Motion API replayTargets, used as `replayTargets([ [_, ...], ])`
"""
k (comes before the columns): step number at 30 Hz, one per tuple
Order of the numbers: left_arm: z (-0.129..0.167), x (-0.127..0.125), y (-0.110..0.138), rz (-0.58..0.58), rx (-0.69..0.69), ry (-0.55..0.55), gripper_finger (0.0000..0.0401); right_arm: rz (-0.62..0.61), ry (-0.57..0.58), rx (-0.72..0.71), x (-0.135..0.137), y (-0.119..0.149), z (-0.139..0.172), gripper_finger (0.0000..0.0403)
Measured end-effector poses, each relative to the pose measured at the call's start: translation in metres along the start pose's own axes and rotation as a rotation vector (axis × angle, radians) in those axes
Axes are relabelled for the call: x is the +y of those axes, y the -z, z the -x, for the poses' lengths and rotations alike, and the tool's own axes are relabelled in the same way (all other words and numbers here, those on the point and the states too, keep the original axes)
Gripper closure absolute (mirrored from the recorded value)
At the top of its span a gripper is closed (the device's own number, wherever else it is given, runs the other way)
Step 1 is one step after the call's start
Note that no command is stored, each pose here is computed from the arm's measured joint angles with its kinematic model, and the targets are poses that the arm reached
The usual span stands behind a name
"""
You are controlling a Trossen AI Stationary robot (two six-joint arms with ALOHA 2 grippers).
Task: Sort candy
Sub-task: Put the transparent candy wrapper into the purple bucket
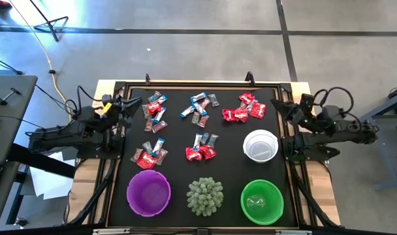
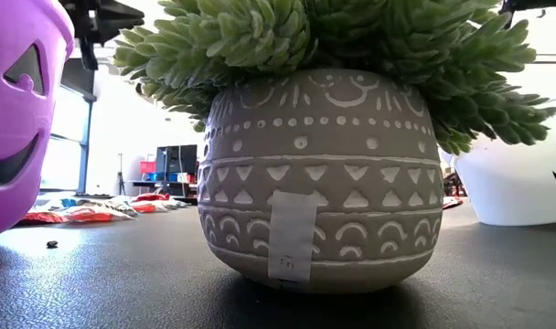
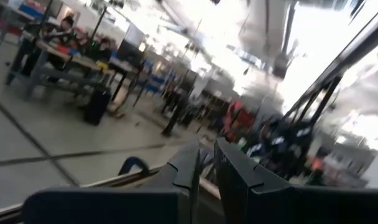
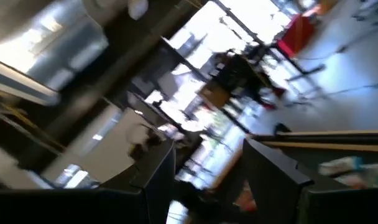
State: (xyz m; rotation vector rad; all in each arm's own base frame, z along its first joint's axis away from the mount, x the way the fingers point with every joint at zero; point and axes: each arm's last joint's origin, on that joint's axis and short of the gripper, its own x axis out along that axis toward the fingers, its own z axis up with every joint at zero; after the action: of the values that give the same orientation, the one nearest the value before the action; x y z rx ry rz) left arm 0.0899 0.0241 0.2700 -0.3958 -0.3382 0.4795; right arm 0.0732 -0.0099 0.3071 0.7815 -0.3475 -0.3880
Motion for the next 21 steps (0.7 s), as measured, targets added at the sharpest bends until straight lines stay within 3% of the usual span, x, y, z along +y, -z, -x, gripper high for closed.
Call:
replayTargets([
  [5,-0.016,-0.013,-0.019,-0.089,0.130,-0.090,0.0366,0.070,0.105,0.050,0.018,-0.018,-0.004,0.0220],
  [15,-0.041,-0.024,-0.038,-0.434,0.515,-0.410,0.0366,0.168,0.312,0.148,0.037,-0.033,-0.013,0.0220],
  [21,-0.051,-0.012,-0.027,-0.463,0.700,-0.561,0.0366,0.164,0.470,0.238,0.032,-0.029,-0.013,0.0220],
])
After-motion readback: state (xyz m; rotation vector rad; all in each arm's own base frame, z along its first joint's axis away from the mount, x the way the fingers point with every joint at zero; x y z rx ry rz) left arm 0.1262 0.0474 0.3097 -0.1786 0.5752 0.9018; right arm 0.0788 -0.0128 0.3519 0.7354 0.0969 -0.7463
